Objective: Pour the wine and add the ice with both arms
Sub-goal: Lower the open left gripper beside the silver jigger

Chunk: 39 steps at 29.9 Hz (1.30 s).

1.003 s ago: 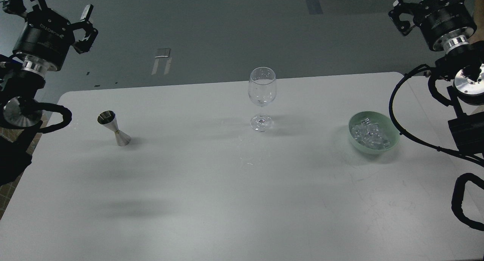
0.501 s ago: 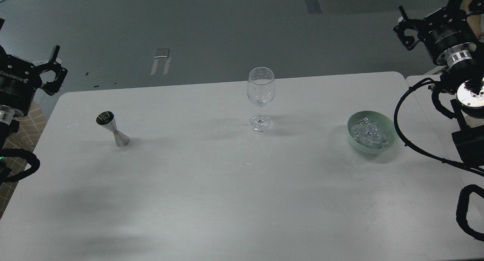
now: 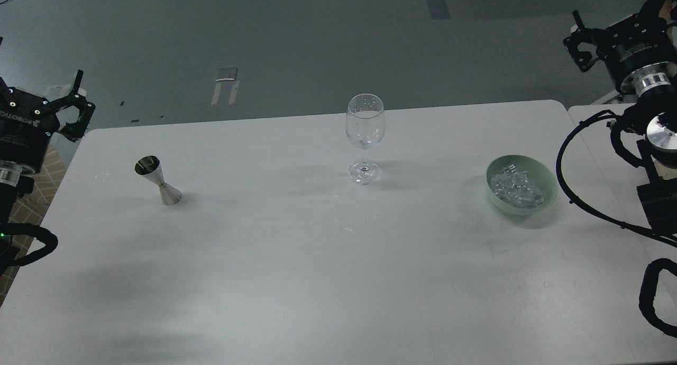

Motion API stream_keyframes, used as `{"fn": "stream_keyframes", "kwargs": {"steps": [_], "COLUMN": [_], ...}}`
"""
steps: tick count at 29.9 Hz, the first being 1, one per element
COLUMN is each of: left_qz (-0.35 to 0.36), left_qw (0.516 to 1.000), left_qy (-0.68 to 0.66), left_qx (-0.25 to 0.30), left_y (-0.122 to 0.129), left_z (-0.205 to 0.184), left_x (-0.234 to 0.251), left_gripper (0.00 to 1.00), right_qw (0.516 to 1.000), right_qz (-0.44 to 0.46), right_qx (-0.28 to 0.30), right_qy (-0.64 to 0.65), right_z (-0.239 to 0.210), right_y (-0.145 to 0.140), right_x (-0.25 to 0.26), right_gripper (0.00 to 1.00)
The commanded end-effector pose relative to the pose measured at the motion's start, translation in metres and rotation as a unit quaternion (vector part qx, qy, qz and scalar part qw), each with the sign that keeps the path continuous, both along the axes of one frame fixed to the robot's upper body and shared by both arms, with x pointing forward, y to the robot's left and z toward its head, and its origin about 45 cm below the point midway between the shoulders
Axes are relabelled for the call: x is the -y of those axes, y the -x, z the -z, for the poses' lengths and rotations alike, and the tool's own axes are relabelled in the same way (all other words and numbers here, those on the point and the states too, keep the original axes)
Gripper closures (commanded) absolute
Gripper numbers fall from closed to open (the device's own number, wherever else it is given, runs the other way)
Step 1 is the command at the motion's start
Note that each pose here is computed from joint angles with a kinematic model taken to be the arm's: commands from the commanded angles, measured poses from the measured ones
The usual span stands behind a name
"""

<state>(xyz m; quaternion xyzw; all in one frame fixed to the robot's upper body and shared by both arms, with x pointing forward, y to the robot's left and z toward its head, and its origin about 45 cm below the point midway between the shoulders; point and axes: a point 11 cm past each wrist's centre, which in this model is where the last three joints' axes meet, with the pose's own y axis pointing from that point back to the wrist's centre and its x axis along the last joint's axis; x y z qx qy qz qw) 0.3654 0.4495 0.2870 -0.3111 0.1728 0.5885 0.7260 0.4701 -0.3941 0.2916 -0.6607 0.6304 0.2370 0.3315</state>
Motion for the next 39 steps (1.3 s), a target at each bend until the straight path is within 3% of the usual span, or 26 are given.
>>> {"fn": "stream_keyframes", "kwargs": {"steps": [1,5,10,14,29,34,39], "left_qz": [0.016,0.037,0.025,0.019,0.008,0.006,0.004], "left_qw": [0.998,0.989,0.985,0.98,0.962,0.961,0.96], "left_qy": [0.041,0.12,0.145,0.163,0.242,0.244,0.245], "left_qx": [-0.051,-0.083,-0.091,-0.112,-0.13,-0.133,-0.136], "left_y": [0.013,0.041,0.055,0.072,0.09,0.093,0.095], "left_z": [0.024,0.04,0.053,0.073,0.117,0.12,0.123], "left_x": [0.003,0.019,0.019,0.022,0.053,0.053,0.053], "left_gripper": [0.03,0.04,0.05,0.17,0.16,0.22,0.22], "right_qw": [1.0,1.0,1.0,1.0,0.999,0.999,0.999], "right_qz": [0.001,0.005,0.007,0.007,0.024,0.024,0.024], "right_qx": [-0.001,-0.008,-0.014,-0.014,-0.022,-0.022,-0.023], "right_qy": [0.002,0.006,0.006,0.005,0.015,0.015,0.014], "right_z": [0.002,0.008,0.013,0.013,0.01,0.01,0.011], "right_y": [0.003,0.008,0.01,0.009,0.012,0.012,0.012], "right_x": [0.001,0.008,0.009,0.008,0.022,0.022,0.022], "right_gripper": [0.0,0.0,0.0,0.0,0.0,0.0,0.0]}}
